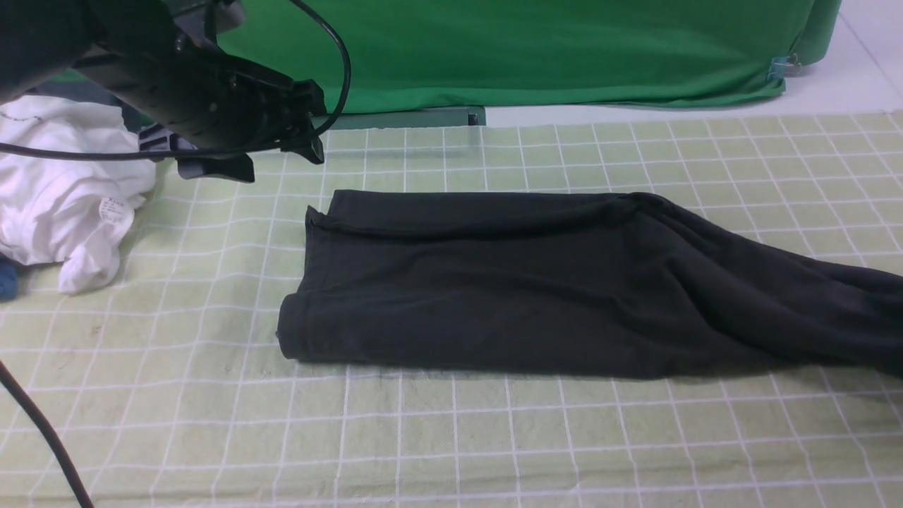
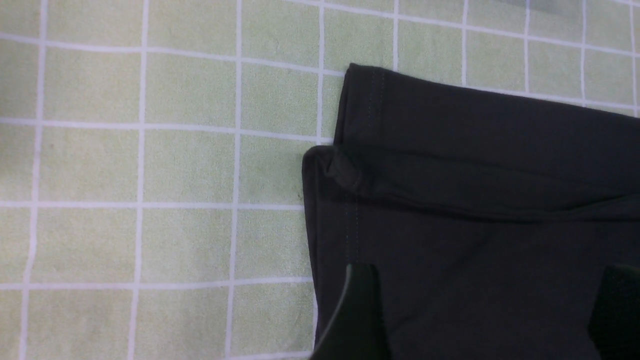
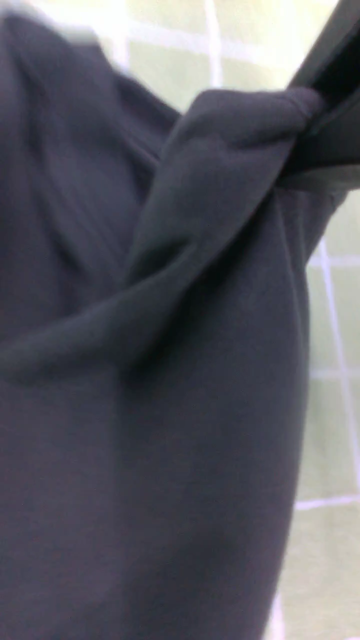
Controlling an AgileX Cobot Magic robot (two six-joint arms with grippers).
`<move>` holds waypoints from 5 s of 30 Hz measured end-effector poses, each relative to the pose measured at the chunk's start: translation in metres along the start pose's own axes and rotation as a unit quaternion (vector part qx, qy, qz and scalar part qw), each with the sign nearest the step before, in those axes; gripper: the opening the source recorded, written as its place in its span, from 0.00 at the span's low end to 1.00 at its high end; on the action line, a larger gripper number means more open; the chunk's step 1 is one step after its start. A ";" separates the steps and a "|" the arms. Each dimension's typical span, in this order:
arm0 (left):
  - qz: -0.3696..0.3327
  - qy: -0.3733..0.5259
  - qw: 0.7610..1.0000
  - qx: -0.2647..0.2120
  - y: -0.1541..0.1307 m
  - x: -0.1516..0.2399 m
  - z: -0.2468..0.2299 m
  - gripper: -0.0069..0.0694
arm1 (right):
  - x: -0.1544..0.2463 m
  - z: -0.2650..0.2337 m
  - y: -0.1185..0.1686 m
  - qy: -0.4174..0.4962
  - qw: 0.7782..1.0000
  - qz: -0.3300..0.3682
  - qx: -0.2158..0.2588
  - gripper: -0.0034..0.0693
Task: Fold a long-sleeved shirt over a green coffee tablecloth.
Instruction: 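Pull the folded dark garment lengthwise by its ends to straighten it flat on the table, then fold the right end of the dark garment over onto its left end with the right gripper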
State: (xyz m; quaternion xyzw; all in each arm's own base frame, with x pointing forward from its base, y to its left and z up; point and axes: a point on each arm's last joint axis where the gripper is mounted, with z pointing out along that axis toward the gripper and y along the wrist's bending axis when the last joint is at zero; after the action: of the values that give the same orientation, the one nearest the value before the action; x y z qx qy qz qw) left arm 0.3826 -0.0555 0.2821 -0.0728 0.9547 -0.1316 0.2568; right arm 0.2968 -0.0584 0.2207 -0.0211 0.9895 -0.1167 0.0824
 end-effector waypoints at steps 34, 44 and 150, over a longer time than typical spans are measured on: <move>0.049 0.103 0.993 0.032 -0.008 0.020 0.037 0.30 | -0.078 -0.035 -0.067 -0.065 0.989 0.067 0.111 0.13; 0.062 0.116 0.990 0.049 -0.017 0.035 0.119 0.10 | -0.065 -0.059 -0.054 0.000 0.996 0.092 0.018 0.04; 0.122 0.090 0.986 0.072 -0.006 0.020 -0.027 0.11 | -0.073 -0.074 0.362 -0.213 0.924 -0.125 -0.291 0.26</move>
State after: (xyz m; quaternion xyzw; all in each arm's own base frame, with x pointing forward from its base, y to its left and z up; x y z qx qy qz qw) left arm 0.3515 -0.0596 0.2970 0.0755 0.9635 -0.1740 0.1888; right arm 0.3479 0.3146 0.2182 -0.1917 0.9284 0.1745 0.2663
